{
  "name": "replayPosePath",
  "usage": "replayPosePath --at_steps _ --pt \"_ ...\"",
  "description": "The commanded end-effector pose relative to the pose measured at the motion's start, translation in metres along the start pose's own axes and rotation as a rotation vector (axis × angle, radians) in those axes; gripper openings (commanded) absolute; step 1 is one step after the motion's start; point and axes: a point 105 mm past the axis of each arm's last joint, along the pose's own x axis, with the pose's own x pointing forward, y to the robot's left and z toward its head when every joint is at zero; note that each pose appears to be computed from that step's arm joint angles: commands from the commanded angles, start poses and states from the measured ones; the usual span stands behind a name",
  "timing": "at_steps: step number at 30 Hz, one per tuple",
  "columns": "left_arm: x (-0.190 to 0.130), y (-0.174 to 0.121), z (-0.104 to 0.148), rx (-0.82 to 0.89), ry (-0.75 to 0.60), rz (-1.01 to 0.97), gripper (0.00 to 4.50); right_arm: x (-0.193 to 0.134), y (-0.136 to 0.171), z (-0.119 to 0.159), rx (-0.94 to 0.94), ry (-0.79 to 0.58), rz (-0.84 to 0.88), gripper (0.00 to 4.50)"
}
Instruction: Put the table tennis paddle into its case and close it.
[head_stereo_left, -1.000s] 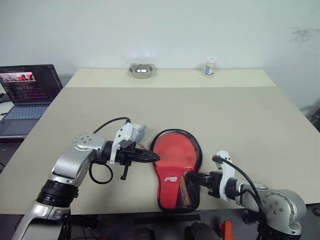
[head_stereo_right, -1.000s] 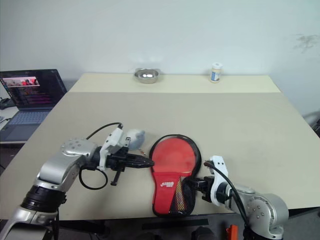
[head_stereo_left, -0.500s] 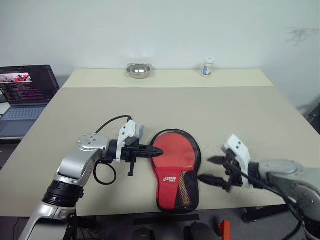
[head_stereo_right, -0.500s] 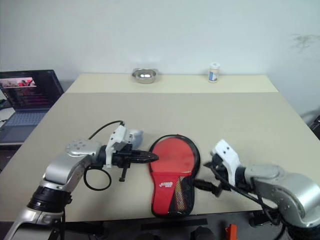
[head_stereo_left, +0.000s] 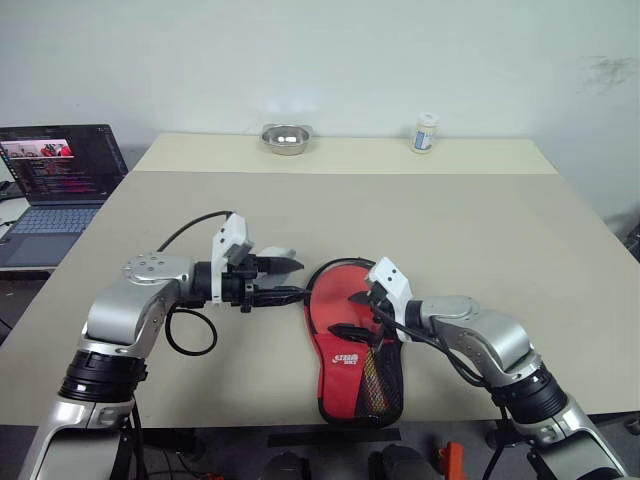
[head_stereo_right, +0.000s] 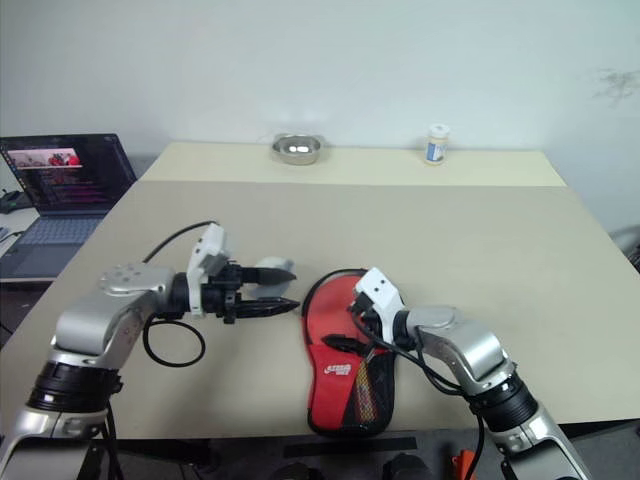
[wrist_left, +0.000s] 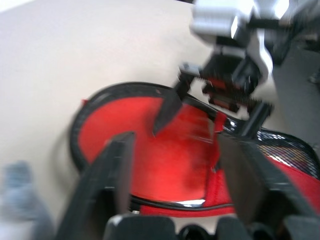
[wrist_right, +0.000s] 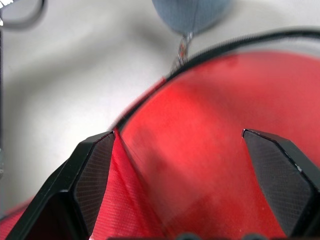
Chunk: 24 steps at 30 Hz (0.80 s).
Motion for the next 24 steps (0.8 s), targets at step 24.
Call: replayPosePath --at_steps 24 --pt "0.006 0.083 -0.068 -0.032 0.193 0.272 4.46 0.006 0.0 0.015 -0.1 -0.058 -0.054 4.5"
